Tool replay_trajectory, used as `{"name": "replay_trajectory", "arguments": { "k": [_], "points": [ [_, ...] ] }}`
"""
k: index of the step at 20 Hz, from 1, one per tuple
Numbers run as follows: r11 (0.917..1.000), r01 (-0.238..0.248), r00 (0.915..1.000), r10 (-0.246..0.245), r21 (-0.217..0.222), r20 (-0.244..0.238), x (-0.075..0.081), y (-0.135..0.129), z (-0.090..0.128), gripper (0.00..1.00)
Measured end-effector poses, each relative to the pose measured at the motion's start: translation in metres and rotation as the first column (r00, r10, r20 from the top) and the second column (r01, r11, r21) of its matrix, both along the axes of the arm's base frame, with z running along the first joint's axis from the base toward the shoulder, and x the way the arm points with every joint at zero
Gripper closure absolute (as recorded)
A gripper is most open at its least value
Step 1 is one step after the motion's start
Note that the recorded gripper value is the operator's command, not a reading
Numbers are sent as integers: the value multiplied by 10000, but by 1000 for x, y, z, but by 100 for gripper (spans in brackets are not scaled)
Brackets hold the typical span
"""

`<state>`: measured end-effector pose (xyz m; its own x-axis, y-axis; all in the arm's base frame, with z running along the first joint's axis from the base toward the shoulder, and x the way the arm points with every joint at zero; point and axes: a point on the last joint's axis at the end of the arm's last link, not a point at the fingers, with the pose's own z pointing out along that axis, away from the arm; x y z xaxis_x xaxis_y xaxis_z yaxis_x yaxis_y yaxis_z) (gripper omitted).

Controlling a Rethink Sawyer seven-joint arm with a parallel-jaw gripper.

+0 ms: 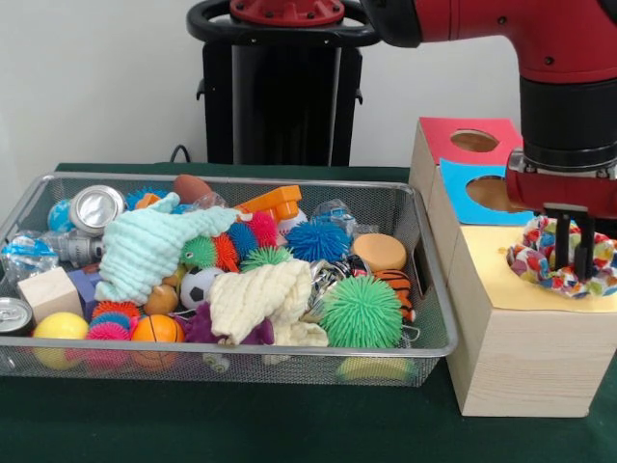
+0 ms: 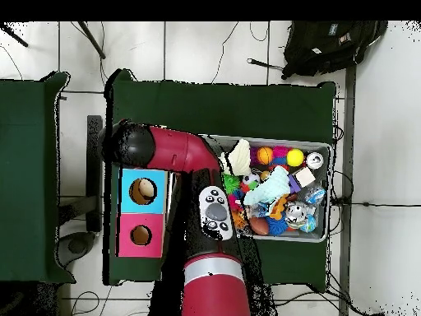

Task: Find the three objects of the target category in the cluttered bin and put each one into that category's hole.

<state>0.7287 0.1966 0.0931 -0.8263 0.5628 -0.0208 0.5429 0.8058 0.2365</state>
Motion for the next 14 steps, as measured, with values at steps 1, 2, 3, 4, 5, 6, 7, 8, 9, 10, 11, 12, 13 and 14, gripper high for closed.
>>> {"name": "replay_trajectory", "arguments": {
  "k": [1, 2, 3, 4, 5, 6, 7, 8, 9, 10, 11, 12, 13, 14],
  "points": [
    [10000, 9, 10000, -9, -3, 89, 1, 1, -1, 100],
    [10000, 19, 9999, -19, -2, 140, 1, 1, -1, 100],
    [10000, 27, 9999, -27, 2, 170, 1, 1, -1, 100],
    [10000, 38, 9998, -38, 5, 180, 0, 1, -2, 100],
    [10000, 49, 9998, -49, 8, 190, 0, 0, -3, 100],
    [10000, 60, 9998, -61, 16, 186, -1, 0, -3, 100],
    [10000, 72, 9998, -73, 22, 179, -2, -1, -4, 100],
    [10000, 87, 9998, -88, 29, 177, -3, -2, -4, 100],
    [9999, 101, 9998, -102, 35, 175, -4, -2, -5, 100],
    [9999, 123, 9998, -124, 46, 174, -4, -4, -5, 100],
    [9999, 144, 9997, -145, 55, 176, -5, -5, -5, 100],
    [9998, 180, 9997, -181, 77, 175, -6, -6, -6, 100],
    [9998, 191, 9997, -192, 88, 175, -6, -7, -6, 100],
    [9997, 205, 9996, -207, 109, 165, -6, -7, -6, 100]
  ]
}}
